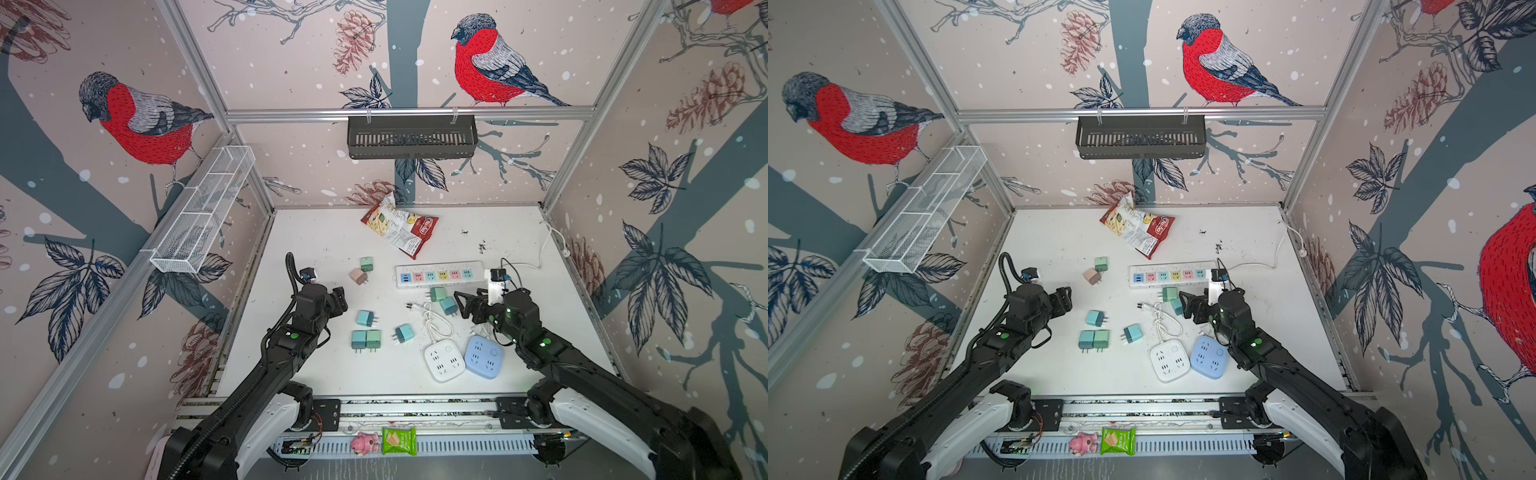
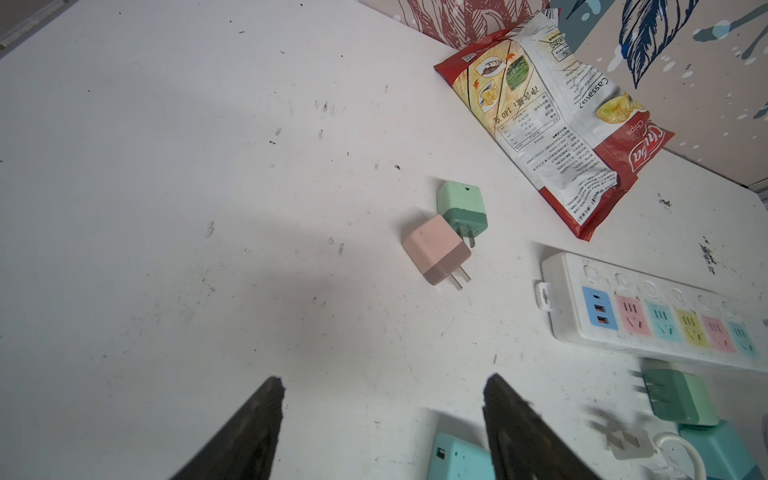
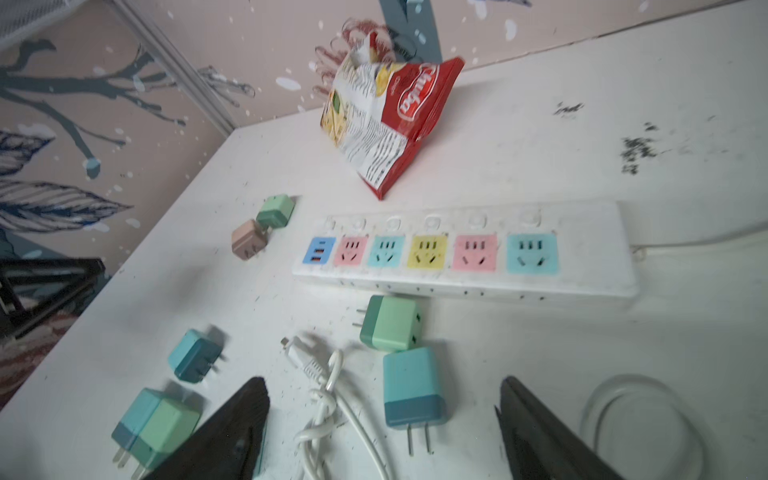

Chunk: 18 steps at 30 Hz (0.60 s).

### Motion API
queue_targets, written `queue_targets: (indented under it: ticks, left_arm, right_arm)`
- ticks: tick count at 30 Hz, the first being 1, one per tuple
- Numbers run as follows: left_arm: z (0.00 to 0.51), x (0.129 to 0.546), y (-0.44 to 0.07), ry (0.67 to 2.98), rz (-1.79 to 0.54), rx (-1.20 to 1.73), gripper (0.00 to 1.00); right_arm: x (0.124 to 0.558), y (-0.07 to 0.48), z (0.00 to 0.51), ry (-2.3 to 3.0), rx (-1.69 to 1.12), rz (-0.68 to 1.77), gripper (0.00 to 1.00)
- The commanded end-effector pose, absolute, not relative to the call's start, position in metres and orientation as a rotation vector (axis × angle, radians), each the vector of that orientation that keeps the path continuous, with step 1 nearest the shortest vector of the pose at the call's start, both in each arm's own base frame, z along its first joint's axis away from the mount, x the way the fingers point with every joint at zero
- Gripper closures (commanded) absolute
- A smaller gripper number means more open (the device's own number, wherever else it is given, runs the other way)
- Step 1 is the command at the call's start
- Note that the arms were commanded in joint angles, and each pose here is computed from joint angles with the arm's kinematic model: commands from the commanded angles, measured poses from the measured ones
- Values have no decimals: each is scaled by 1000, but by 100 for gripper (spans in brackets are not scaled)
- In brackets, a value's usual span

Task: Insert the plug
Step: 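Lower the right gripper and grasp the teal plug adapter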

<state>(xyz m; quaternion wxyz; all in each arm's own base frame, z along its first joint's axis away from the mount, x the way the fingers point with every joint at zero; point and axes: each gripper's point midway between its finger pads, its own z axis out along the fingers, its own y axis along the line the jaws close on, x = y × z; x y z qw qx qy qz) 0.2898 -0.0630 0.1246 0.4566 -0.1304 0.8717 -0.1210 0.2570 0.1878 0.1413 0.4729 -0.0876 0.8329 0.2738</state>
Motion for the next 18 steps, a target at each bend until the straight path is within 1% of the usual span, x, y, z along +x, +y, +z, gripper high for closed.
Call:
queue_targets:
  ticks: [1, 8, 11, 16, 18]
  left_arm:
    - [127, 289, -61, 2134, -297, -330, 23]
    - [130, 288, -60, 2122, -295, -334, 22]
    - [129, 287, -60, 2126, -298, -329, 21]
    - [129, 287, -61, 2124, -300, -327, 21]
    - [129, 287, -61, 2125, -297, -325, 21]
  right_arm:
    - [263, 190, 135, 2042, -207, 518, 9]
    - [261, 216, 94, 2165, -296, 537, 10]
    - [270, 219, 79, 2220, -299, 440, 12]
    - [281, 202, 51, 2313, -260, 245, 14]
    - [281, 199, 44, 2331, -265, 234, 14]
